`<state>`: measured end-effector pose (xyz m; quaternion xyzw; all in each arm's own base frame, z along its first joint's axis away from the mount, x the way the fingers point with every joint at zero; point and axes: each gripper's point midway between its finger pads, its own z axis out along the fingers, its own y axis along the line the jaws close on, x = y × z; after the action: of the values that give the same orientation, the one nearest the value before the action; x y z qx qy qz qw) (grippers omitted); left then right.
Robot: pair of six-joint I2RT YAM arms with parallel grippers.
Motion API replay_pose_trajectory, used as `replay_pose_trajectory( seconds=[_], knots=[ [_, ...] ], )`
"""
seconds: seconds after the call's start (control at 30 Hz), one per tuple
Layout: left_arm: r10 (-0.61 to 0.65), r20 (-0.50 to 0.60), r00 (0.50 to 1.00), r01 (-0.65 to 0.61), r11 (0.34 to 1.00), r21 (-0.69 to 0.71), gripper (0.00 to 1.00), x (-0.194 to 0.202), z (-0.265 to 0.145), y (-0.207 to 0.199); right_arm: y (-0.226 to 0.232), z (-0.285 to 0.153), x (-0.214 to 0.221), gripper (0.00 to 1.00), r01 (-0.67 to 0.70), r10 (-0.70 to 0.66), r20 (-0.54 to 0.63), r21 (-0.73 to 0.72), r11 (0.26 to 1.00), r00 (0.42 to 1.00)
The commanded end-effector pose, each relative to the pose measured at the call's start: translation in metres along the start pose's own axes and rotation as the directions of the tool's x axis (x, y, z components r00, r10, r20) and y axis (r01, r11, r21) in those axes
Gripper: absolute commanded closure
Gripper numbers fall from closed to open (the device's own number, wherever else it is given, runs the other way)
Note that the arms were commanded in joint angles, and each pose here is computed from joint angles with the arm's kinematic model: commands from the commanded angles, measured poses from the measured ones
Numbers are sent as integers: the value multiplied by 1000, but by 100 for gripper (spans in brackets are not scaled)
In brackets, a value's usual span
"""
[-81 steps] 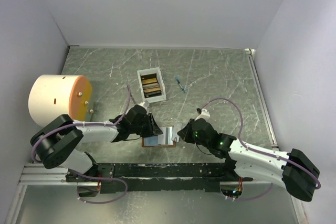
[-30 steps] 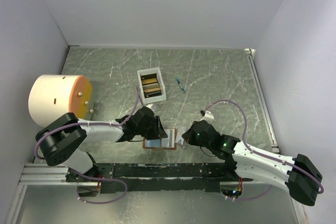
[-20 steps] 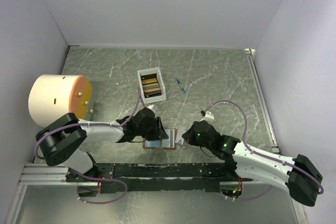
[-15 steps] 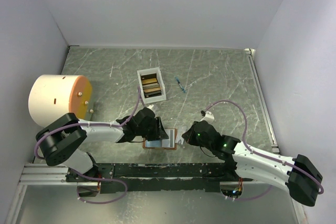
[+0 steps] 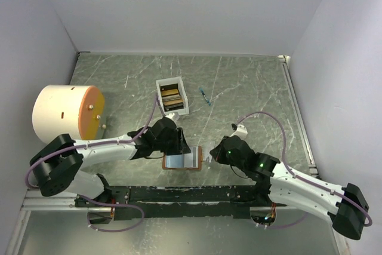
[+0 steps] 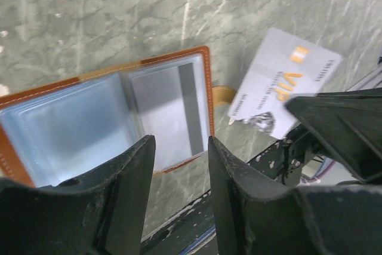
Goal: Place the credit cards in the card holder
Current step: Insert the credit card into the card holder.
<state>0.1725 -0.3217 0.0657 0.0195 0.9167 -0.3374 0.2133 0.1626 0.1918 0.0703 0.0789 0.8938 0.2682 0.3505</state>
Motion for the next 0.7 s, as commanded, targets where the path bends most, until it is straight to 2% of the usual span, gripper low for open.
replay_pose_trajectory(
  seconds=[0.0, 0.27, 0.47, 0.67],
  knots=[
    [22, 29, 999, -20, 996, -89, 50, -11, -10, 20, 14, -12, -19, 100, 12, -11, 41, -23, 1000, 999],
    [31, 6, 999, -30, 987, -158, 58, -13, -21, 54, 50, -15, -25, 100, 21, -14, 41, -174, 984, 999],
    [-7, 45, 999, 15, 982, -189, 71, -13, -32, 75, 84, -5, -18, 100, 3, -4, -3, -312, 950, 1000],
    [-38, 10, 999, 40, 983, -180, 76, 1, -31, 87, 97, 12, -6, 100, 10, -30, -52, -346, 938, 998]
  ],
)
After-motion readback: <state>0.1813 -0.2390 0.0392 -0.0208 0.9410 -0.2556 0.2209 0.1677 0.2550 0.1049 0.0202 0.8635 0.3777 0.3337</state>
